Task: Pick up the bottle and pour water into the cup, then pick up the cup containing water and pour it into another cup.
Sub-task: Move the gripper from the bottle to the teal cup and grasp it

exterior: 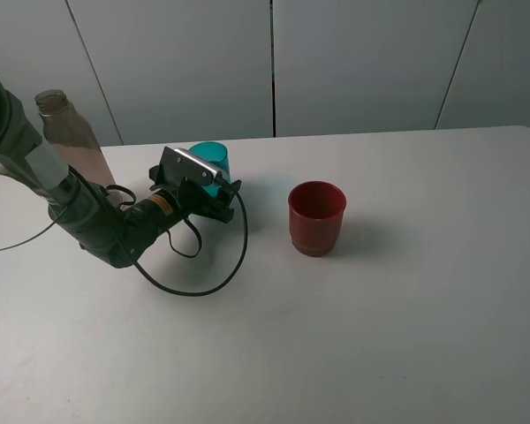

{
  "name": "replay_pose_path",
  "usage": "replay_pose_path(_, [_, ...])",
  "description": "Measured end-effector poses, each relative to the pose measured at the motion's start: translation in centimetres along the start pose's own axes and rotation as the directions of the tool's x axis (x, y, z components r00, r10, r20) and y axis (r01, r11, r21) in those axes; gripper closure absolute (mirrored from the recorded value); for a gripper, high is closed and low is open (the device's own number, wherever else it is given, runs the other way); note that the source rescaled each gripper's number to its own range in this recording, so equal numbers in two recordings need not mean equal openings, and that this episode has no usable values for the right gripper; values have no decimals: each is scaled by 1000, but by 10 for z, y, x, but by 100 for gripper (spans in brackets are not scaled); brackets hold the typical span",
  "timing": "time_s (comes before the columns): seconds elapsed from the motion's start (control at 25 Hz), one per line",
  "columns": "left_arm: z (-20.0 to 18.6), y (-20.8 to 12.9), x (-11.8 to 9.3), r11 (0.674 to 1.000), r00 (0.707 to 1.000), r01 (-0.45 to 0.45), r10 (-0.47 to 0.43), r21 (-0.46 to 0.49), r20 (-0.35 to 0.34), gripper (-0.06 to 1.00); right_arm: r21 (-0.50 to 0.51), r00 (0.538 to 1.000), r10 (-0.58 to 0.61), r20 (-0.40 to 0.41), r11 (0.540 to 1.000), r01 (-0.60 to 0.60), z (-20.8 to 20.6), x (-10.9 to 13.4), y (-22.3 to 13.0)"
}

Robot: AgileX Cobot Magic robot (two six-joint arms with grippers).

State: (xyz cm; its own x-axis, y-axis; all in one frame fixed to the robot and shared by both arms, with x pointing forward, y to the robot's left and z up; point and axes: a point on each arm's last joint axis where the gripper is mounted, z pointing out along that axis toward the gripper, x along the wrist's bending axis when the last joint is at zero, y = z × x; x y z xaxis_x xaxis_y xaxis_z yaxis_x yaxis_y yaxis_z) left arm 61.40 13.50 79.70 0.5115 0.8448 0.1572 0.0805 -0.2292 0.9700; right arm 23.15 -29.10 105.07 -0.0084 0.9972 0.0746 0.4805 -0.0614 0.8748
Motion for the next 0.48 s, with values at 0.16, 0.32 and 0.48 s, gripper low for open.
replay_pose_path(0.16, [2,1,1,1000,1000,-5,4,-8,-4,0,0,1000,0,0,1000,0,0,0,0])
replay_pose_path(0.32, [6,2,4,1000,1000,-7,6,-19,-10,0,0,1000,-6,0,1000,6,0,0,0])
replay_pose_path(0.48, [7,0,5,1000,1000,-6,6,-15,-11,0,0,1000,-6,0,1000,6,0,0,0])
